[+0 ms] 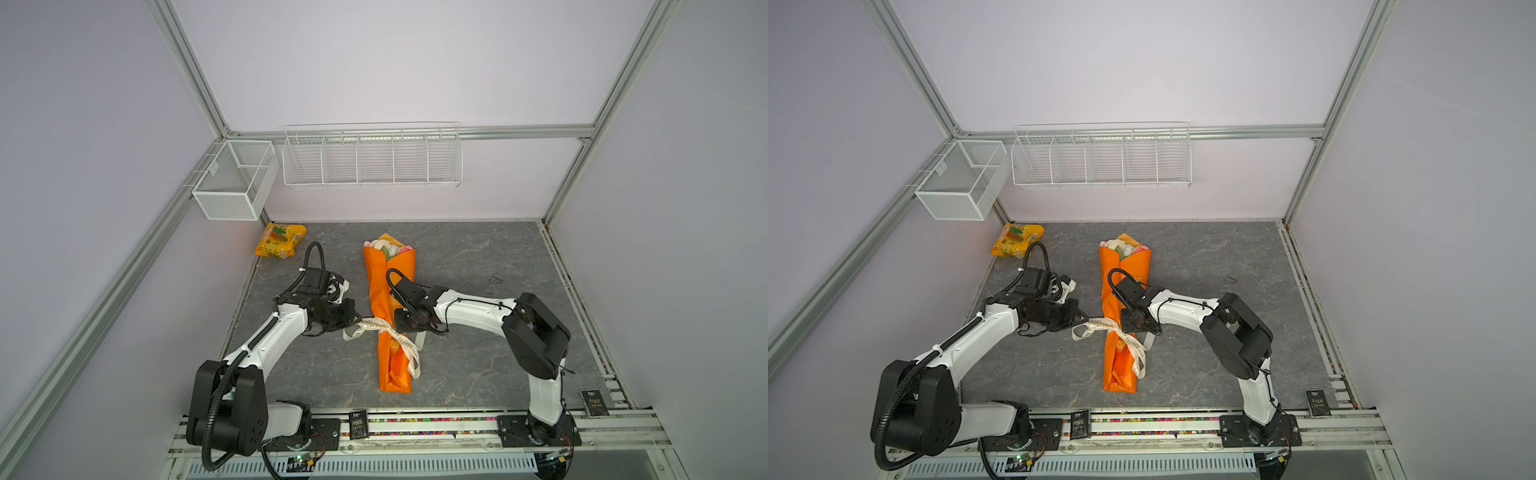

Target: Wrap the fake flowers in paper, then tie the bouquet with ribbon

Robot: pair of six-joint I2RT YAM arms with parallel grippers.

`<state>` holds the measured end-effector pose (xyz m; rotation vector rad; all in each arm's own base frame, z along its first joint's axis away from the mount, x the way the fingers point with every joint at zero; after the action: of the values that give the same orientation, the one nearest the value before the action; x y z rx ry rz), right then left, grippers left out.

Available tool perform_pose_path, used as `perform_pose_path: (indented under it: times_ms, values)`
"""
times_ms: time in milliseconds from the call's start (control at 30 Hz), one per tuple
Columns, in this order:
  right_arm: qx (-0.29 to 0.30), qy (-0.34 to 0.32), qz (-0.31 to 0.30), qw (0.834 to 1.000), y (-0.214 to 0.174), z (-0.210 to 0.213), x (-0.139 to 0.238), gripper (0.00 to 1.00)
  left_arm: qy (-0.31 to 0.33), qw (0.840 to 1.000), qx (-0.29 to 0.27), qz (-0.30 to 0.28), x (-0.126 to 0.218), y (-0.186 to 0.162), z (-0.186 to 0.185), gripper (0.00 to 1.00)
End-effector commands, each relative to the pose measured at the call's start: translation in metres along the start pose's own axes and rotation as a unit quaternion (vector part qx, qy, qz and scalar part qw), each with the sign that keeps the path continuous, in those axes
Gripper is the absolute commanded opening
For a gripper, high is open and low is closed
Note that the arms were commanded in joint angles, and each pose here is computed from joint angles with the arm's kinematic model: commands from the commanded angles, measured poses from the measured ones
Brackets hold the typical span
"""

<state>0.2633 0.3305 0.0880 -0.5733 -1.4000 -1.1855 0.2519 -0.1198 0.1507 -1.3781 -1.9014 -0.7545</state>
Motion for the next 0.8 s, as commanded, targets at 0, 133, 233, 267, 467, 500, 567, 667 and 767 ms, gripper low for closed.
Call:
perform_pose_path:
  times_ms: [0,133,233,267,467,500,567,667,767]
  values:
    - [0.003,-0.025,0.021,0.999,-0.006,-0.007,-0.002,0.4,0.042,0.999,0.001,-0.002,0.004,0.0,0.014,0.0]
    - [0.011,-0.021,0.01,1.0,0.001,-0.004,0.005,0.4,0.073,0.996,0.001,-0.059,0.027,0.014,0.024,0.0]
    - [0.018,-0.006,-0.004,1.0,0.007,0.002,0.013,0.41,0.001,0.999,-0.005,-0.046,0.028,0.016,0.003,0.03]
    - [0.02,-0.005,-0.009,1.0,0.009,0.003,0.017,0.42,0.014,0.999,-0.005,-0.037,0.029,0.016,0.004,0.05]
    - [0.036,-0.01,-0.093,0.995,0.031,0.002,0.074,0.49,0.019,0.998,-0.017,-0.064,0.043,0.018,-0.002,1.0]
    - [0.038,-0.021,-0.111,0.993,0.034,-0.003,0.088,0.5,0.035,0.995,-0.017,-0.092,0.053,0.021,-0.002,1.0]
    - [0.035,-0.062,-0.139,0.988,0.037,-0.02,0.113,0.51,0.059,0.989,-0.016,-0.138,0.072,0.025,-0.005,1.0]
    - [0.025,-0.133,-0.196,0.971,0.036,-0.056,0.157,0.52,0.086,0.973,-0.024,-0.213,0.1,0.029,-0.008,1.0]
    - [-0.003,-0.154,-0.246,0.957,0.027,-0.094,0.187,0.56,0.042,0.965,-0.046,-0.255,0.109,0.028,-0.018,1.0]
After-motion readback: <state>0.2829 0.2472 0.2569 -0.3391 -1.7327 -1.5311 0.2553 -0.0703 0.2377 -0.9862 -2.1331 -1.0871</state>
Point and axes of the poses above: each gripper's point midway between its finger pads, its own x axis back along the fingers, its own z axis along the line the jaws close on, y = z × x, the point moved 6 cm from there along x, back along the fingers, and after that the axes turned 15 degrees about x, right-handed, at the moved point
